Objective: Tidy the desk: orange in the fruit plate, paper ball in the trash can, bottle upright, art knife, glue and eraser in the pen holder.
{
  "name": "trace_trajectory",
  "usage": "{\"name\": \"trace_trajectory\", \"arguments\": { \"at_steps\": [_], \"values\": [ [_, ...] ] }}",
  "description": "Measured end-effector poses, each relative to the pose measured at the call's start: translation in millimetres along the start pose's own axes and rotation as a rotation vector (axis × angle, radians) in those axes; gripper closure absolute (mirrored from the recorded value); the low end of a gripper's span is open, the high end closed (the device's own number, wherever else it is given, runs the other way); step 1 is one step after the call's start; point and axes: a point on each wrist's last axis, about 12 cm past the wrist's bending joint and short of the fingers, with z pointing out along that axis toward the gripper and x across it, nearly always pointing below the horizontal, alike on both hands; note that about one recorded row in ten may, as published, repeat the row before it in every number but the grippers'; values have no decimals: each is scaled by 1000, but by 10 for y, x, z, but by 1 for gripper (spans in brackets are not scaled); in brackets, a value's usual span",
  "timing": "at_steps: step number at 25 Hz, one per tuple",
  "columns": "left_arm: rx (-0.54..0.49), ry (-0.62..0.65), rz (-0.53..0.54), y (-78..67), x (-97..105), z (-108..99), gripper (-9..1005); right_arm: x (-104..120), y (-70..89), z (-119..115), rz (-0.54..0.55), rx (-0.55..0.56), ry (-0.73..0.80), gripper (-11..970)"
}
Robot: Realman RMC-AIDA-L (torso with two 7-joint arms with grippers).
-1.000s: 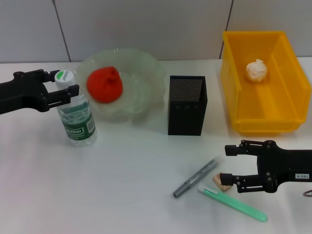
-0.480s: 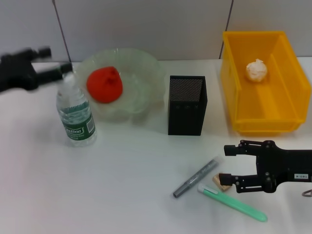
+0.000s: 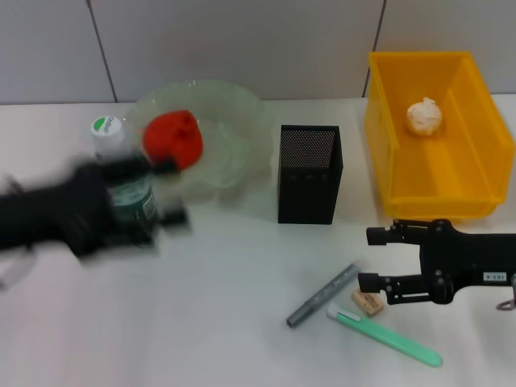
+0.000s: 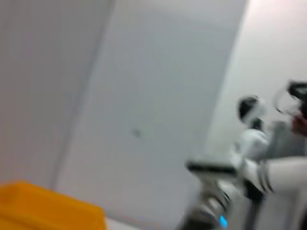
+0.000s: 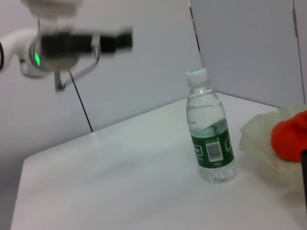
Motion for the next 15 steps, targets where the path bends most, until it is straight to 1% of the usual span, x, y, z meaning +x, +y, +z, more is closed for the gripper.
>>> {"name": "trace_trajectory", "arguments": {
  "at_steps": [2,5,6,7,8,9,10,11,14,15],
  "values": [
    [37,40,-4,-50,246,148,200,-55,-16,5,4,-9,1,142],
    [24,103,-4,-86,526,265,201,-156,-45,5,16,-23,9,142],
    [24,103,-4,-86,526,265,201,-197,-57,6,21,-26,13,142],
    [-8,144,-5,-96,688,297,202,-266,-74,4,33,-30,23,142],
    [-21,159,-2,-98,742,301,202,-340,-84,4,48,-38,43,142],
    [-21,159,-2,-98,742,301,202,-412,-93,9,63,-45,68,142],
    [-45,173,6,-124,869,304,202,-520,-98,20,78,-51,124,142],
    [-54,167,17,-156,938,279,203,-610,-101,35,94,-52,174,142],
    [-65,156,27,-178,961,237,204,-912,-66,128,124,-37,371,142],
    [-67,156,27,-183,967,229,204,-1041,-18,192,121,-43,451,142]
  ]
}}
